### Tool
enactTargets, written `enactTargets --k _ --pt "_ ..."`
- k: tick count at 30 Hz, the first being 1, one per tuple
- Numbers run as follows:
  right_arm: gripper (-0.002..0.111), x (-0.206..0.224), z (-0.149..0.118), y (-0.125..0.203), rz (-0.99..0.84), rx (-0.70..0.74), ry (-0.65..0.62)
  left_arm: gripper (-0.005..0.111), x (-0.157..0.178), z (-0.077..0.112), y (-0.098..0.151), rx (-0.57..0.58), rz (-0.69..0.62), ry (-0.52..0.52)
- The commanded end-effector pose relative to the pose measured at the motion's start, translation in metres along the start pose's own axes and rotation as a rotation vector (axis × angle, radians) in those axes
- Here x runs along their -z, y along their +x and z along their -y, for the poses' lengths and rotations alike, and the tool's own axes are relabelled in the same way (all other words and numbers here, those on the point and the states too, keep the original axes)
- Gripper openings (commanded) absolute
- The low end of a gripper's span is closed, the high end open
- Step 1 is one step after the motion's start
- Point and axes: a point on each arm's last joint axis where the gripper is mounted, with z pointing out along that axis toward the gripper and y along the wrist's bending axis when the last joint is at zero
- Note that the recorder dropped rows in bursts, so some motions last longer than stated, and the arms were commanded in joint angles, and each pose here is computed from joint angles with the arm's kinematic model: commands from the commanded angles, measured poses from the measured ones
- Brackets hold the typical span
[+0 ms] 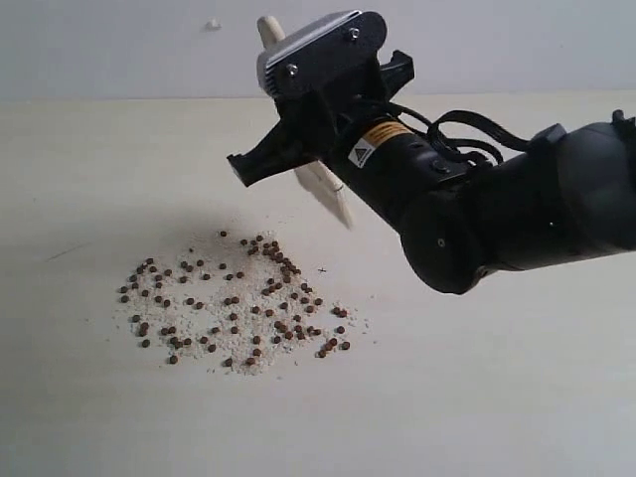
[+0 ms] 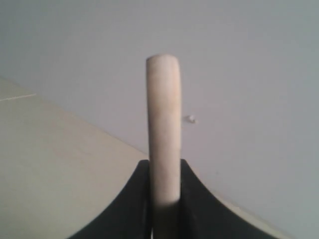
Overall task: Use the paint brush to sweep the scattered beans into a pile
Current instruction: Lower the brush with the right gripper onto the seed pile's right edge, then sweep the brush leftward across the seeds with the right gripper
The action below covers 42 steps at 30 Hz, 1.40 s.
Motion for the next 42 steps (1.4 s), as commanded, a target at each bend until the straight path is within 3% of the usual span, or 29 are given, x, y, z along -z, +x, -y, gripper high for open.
enactTargets --k 1,7,13,19,23,31,42 --pt "0.000 -0.007 0.003 -0.004 0.077 0.190 -0.002 0.000 0.000 0.000 0.000 0.001 0.005 -0.002" --pt "0.000 -0.046 0.004 0.012 0.101 0.309 -0.110 0.000 0.000 0.000 0.000 -0.001 0.006 -0.002" --pt "0.000 -0.077 -0.004 0.046 0.101 0.442 -0.314 0.000 0.000 0.000 0.000 -0.001 0.006 -0.002" --pt "0.000 -0.095 -0.010 0.075 0.030 0.407 -0.401 0.000 0.000 0.000 0.000 -0.001 0.006 -0.002" --pt "0.000 -0.095 -0.015 0.080 -0.054 0.295 -0.457 0.000 0.000 0.000 0.000 -0.001 0.006 -0.002" --pt "0.000 -0.085 -0.022 0.069 -0.166 0.131 -0.616 0.000 0.000 0.000 0.000 -0.001 0.006 -0.002" --pt "0.000 -0.061 -0.028 0.053 -0.363 0.118 -0.848 0.000 0.000 0.000 0.000 -0.001 0.006 -0.002"
